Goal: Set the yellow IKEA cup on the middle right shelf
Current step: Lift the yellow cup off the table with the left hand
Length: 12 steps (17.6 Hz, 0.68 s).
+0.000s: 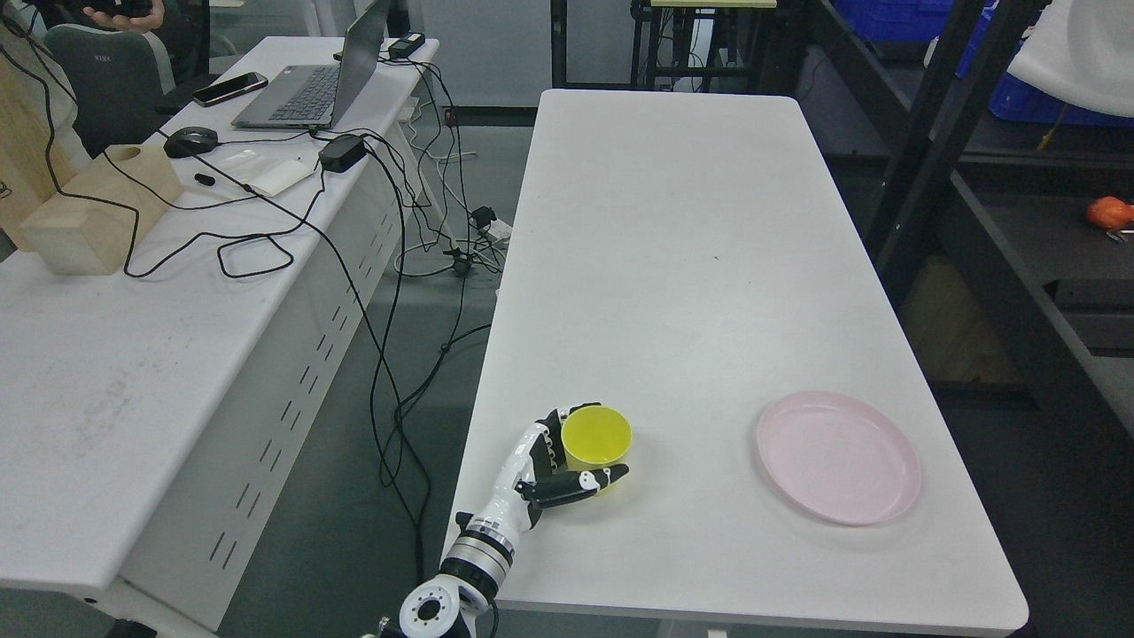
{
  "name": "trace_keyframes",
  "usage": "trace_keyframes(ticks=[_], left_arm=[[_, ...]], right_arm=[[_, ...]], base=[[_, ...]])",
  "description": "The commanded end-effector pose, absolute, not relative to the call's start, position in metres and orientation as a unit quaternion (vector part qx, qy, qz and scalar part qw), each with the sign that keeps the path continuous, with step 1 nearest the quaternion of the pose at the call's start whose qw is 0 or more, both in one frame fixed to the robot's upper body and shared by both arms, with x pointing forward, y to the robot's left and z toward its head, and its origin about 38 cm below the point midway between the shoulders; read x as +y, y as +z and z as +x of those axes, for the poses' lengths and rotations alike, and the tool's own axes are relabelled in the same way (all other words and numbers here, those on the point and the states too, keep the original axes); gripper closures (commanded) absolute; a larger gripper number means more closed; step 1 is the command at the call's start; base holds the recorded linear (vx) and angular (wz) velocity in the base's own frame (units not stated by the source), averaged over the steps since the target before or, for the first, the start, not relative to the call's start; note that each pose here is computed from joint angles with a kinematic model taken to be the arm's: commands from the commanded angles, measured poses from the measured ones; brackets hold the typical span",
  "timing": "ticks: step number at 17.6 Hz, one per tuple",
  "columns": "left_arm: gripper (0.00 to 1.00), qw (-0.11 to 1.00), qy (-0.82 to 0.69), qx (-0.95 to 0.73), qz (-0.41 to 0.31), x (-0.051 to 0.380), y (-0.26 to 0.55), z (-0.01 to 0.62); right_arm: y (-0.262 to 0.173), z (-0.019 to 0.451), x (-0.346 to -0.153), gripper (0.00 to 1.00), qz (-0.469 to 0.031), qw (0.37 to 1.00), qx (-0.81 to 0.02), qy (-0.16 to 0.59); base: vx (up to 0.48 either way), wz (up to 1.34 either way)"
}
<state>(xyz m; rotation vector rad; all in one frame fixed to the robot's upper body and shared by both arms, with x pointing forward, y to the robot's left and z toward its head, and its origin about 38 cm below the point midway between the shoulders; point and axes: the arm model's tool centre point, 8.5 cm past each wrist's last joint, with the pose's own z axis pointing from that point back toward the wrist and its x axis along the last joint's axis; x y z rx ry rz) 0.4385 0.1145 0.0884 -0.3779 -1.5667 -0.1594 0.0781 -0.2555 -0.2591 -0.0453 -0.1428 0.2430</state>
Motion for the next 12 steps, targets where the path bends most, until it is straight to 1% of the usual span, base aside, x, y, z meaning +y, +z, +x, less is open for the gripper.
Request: trace_keyframes(ticks=[1, 3, 8, 12], left_arm=[[0.82, 0.678, -0.042, -0.718, -0.148, 0.144, 0.091, 0.446], [0.99, 0.65, -0.02, -0.743, -0.158, 0.149, 0.102, 0.446], [1.0, 0.624, -0.015, -0.761, -0.173, 0.146, 0.123, 0.444], [1.0, 0.622, -0.017, -0.763, -0.176, 0.144, 0.125, 0.443]], right_arm=[[-0.259, 0.074, -0.267, 0.01, -0.033, 0.99, -0.065, 0.121], [-0.259, 0.074, -0.267, 0.01, -0.034, 0.99, -0.065, 0.121], [-0.259, 0.075, -0.267, 0.01, -0.033, 0.99, -0.066, 0.121], [-0.259, 0.074, -0.267, 0.01, -0.034, 0.99, -0.065, 0.121]], base=[[0.0, 0.0], [0.0, 0.0], [0.0, 0.0], [0.0, 0.0]])
